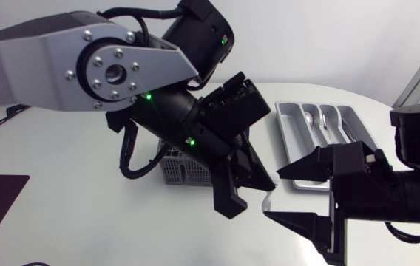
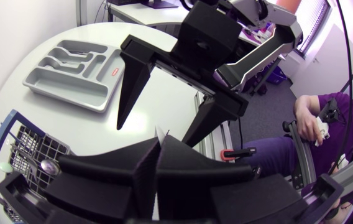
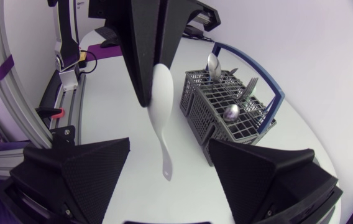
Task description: Unload the cutlery basket into the drawer organizer.
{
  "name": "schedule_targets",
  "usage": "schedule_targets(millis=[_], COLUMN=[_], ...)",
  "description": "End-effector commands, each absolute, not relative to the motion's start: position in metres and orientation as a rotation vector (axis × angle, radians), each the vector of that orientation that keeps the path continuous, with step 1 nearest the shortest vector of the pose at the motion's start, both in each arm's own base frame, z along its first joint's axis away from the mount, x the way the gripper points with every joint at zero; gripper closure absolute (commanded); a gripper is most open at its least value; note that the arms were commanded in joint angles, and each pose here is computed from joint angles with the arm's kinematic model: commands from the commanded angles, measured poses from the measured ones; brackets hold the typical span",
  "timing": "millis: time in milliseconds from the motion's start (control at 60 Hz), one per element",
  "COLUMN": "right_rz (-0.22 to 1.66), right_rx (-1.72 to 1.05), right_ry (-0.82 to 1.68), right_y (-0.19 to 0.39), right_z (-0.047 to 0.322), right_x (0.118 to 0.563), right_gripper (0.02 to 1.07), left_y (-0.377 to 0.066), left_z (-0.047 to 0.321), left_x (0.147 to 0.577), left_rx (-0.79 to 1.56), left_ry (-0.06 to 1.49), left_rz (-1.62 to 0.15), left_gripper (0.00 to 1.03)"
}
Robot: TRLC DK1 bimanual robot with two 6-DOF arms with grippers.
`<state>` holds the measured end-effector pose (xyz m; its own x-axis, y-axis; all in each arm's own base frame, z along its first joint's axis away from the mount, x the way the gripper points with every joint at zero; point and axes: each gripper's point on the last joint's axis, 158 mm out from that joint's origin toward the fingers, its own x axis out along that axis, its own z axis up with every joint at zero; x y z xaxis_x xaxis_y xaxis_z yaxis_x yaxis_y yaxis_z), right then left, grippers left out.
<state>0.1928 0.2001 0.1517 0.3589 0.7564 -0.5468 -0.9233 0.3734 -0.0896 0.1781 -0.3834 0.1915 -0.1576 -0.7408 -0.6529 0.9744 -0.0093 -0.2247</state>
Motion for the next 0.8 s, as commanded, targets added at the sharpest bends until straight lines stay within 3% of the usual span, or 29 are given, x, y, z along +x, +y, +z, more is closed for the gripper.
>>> schedule_targets(millis=[0,350,567,783], right_rz=[1.170,1.216,1.222,1.216], right_rx=[-0.440,-0.456,-0.460,-0.460], right_ry=[0.477,0.479,0.499,0.488], right_y=[0.202,0.208,0.208,0.208], right_z=[0.140,0.135,0.129,0.130], right_x=[0.183,0.178,0.179,0.182], right_gripper=[0.28,0.79,0.83,0.96], left_y=[-0.389,-0.387,-0.383,-0.380], left_z=[0.192,0.194,0.189,0.189], left_x=[0.176,0.185,0.189,0.193], left_rx=[0.442,0.431,0.439,0.433], left_ry=[0.727,0.721,0.726,0.728], left_rz=[-1.620,-1.646,-1.647,-1.638], left_gripper=[0.83,0.83,0.83,0.83])
